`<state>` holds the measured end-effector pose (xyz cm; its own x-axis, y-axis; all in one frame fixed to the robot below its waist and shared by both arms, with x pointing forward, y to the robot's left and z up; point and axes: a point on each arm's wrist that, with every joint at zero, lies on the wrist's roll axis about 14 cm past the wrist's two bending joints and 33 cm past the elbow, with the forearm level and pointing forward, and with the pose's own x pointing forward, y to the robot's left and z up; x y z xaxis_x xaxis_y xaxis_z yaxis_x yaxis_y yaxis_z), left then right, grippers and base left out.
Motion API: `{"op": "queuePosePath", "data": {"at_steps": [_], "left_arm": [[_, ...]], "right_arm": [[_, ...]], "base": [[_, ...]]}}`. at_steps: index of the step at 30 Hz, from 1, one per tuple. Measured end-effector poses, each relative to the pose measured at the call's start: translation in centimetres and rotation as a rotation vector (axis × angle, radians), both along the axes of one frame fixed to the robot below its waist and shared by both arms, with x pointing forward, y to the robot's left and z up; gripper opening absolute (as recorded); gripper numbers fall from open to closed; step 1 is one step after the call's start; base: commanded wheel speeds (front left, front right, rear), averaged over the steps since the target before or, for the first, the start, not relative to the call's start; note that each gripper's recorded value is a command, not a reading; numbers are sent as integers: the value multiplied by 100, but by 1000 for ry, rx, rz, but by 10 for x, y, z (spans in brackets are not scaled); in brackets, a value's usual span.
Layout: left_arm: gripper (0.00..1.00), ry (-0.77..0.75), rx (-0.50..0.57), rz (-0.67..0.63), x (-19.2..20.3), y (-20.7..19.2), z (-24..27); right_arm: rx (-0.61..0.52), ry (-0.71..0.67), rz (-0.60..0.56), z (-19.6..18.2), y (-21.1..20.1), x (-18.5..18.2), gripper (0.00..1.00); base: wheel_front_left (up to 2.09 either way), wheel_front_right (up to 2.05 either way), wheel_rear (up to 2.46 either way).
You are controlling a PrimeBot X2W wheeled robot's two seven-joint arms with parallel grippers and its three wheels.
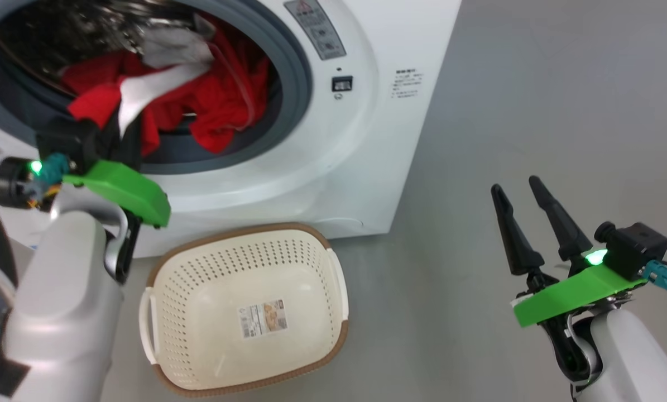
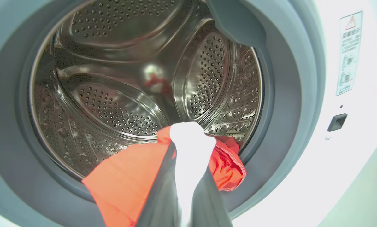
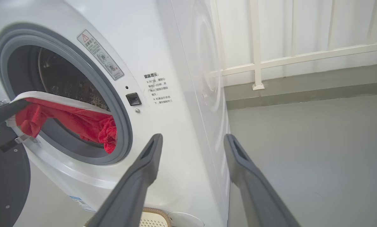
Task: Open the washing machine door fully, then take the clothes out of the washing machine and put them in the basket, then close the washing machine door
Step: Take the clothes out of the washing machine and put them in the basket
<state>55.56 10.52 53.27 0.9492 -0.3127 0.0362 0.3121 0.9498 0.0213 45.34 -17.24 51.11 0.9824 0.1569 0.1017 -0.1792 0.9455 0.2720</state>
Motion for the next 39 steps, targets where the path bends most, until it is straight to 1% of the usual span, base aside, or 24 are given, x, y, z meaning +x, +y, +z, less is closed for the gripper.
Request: {"op": "queuePosePath", "data": {"at_steps": [7, 15, 18, 25, 30, 34, 39], "left_arm": [[0, -87, -25, -20, -35, 0, 31], [0, -123, -50, -21, -72, 3, 52], [0, -119, -63, -18, -81, 1, 52], [0, -9, -113, -9, -96, -3, 14], [0, 64, -154, -22, -102, -15, -12], [0, 144, -164, -35, -104, -26, -40], [0, 261, -188, -6, -107, -28, -83]], "right_arm": [[6, -21, 33, 10, 11, -9, 100], [6, -44, 58, 20, 20, -12, 100], [7, -40, 58, 19, 20, -12, 100], [5, -22, 48, 11, 16, -11, 100], [0, -9, 31, 7, 9, -12, 100], [-3, 2, 22, 3, 5, -13, 100], [-10, 23, 12, -5, -1, -12, 100]], "base": [[0, 0, 0], [0, 0, 0], [0, 0, 0], [0, 0, 0], [0, 0, 0], [0, 0, 0], [0, 0, 0]]}}
